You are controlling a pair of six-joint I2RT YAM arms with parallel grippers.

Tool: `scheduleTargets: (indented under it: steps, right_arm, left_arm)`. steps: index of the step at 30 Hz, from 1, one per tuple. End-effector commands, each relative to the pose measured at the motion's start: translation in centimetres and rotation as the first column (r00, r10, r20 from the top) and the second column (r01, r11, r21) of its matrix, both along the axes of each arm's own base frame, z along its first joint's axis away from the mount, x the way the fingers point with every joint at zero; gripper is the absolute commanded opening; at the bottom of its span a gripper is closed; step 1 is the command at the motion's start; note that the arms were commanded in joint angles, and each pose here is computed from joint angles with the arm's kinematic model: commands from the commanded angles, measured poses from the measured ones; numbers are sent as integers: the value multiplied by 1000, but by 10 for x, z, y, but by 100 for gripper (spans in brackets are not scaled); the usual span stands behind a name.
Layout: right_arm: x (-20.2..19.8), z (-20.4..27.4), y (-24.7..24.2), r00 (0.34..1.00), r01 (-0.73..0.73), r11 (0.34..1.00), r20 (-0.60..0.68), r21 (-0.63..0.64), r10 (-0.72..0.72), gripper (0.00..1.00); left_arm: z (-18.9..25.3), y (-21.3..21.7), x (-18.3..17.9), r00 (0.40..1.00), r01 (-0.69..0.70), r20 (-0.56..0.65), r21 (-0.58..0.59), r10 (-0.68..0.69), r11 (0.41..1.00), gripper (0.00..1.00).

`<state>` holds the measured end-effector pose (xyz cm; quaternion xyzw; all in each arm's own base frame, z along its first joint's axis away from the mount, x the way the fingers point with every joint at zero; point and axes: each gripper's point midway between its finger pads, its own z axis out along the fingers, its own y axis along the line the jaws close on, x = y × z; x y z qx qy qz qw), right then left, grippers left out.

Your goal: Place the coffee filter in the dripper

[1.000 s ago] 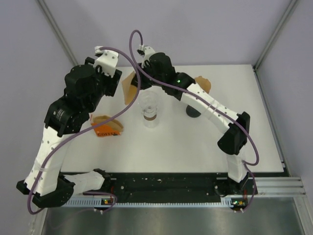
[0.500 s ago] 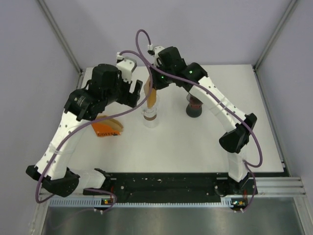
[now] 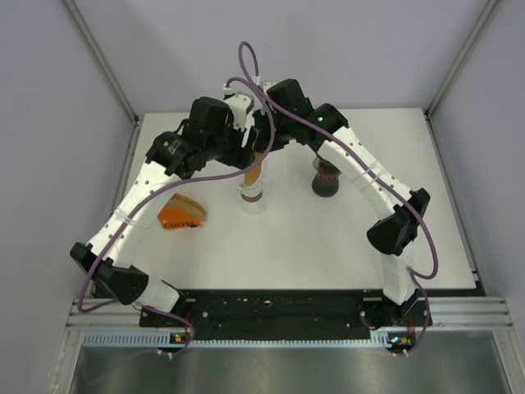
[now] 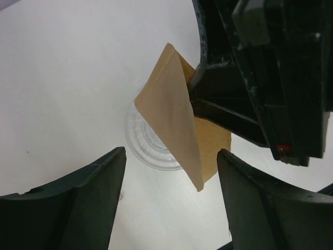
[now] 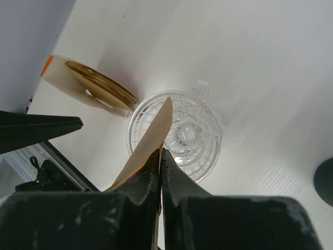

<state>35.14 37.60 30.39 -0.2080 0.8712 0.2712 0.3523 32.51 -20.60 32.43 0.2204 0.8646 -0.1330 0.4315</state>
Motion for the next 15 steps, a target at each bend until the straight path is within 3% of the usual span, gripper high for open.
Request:
scheduleTargets:
  steps: [1, 11, 12, 15]
  right_arm:
    - [-4, 18, 8, 999, -36, 998, 16, 54, 36, 0]
    - [-8, 22, -3, 999, -46, 998, 20, 41, 45, 0]
    - [-7, 21, -5, 999, -45, 998, 17, 37, 44, 0]
    - [-5, 18, -17, 999, -32, 999, 8, 23, 32, 0]
  left_arm:
    - [12, 10, 27, 991, -103, 93, 34, 99, 994, 69]
    - [6, 23, 28, 986, -142, 99, 102, 132, 985, 4]
    - [4, 27, 28, 985, -152, 96, 115, 142, 982, 0]
    - [6, 40, 27, 974, -213, 108, 133, 199, 968, 0]
